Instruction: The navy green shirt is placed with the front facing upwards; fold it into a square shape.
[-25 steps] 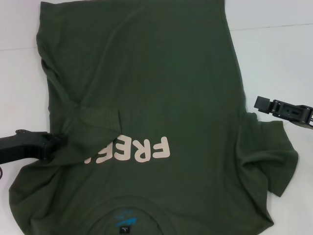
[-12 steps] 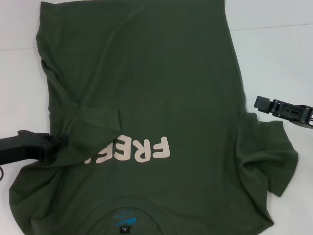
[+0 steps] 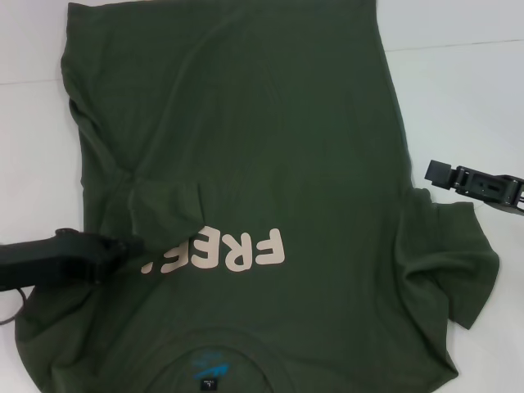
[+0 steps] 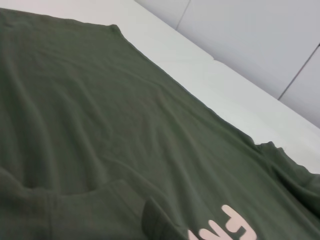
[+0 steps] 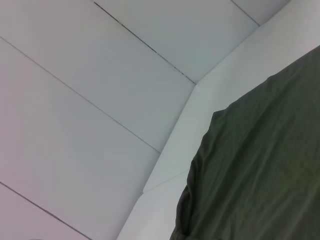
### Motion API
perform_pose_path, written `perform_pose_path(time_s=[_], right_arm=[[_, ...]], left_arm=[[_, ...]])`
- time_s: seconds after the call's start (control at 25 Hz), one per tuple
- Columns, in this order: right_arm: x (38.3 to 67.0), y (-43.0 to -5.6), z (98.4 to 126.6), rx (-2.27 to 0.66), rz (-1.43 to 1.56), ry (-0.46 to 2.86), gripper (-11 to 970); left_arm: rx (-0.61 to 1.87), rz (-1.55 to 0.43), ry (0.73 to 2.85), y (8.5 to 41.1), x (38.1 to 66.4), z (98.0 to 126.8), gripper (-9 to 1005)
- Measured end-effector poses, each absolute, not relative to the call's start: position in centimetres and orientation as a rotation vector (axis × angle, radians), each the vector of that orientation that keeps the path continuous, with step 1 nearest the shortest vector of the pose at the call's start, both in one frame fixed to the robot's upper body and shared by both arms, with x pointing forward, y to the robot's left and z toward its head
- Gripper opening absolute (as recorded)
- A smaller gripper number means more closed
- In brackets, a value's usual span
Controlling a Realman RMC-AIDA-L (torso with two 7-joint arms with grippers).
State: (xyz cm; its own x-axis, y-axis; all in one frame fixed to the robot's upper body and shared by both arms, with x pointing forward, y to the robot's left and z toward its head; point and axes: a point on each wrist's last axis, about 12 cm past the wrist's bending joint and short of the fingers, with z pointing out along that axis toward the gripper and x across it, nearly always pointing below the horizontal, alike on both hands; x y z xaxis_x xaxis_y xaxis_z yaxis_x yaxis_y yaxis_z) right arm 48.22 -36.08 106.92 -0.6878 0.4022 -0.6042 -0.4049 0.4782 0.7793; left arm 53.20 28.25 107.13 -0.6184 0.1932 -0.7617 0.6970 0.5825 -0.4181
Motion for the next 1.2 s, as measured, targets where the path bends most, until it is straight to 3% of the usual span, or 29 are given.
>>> perform_pose_path(time_s=[1.2], right_arm=[[48.1, -36.0, 106.8, 0.002, 1.298, 1.936, 827]], left_arm=[[0.695, -1.125, 2.13, 26.2, 51.5, 105.2, 14]])
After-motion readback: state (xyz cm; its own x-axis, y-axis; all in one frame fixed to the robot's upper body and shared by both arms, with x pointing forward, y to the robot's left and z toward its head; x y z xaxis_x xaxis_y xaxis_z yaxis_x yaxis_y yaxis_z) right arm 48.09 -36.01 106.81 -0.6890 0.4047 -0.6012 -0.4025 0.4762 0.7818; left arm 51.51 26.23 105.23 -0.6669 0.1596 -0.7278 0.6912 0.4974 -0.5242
